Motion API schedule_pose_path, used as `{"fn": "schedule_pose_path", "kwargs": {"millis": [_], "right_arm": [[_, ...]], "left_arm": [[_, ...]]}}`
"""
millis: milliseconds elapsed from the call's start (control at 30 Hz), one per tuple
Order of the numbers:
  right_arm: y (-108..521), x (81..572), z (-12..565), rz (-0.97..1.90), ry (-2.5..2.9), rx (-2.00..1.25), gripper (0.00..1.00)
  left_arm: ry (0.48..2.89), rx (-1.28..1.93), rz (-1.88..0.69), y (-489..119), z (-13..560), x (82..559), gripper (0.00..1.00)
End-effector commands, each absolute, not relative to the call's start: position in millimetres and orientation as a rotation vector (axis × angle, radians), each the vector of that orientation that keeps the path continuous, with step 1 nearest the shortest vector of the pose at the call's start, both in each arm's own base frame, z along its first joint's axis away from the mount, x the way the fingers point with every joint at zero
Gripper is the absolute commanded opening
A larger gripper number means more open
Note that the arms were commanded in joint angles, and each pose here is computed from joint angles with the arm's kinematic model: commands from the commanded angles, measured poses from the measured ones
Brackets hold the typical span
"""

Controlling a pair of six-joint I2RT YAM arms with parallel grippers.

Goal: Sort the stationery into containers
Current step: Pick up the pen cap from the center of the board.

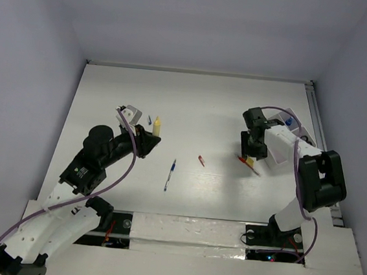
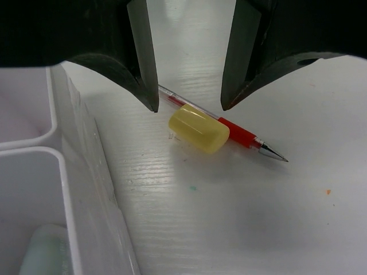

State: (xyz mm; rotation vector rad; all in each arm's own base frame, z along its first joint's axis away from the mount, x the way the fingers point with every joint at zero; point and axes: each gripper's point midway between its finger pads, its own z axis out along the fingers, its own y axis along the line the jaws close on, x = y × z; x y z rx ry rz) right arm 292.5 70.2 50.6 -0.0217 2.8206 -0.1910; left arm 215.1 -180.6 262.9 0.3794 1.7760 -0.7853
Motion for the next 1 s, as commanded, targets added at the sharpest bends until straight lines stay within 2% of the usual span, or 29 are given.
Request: {"fn": "schedule_pose_path", "kwargs": {"millis": [0, 733, 967], "right_arm": [[71.5, 297.3, 59.0, -0.181, 2.837, -0.104, 0.53], [72.3, 317.8, 34.0, -0.235, 2.867, -0.210, 0.46], [71.6, 318.8, 28.5, -0.217, 2.870, -0.183, 0.47]], "left_arm": [[1.707, 0.389, -0.784, -180.6, 283.3, 214.7, 0.00], [1.716, 0.390, -0.780, -181.7, 281.3, 215.3, 0.00], [1.716, 0.389, -0.776, -181.2, 281.3, 215.5, 0.00]]}}
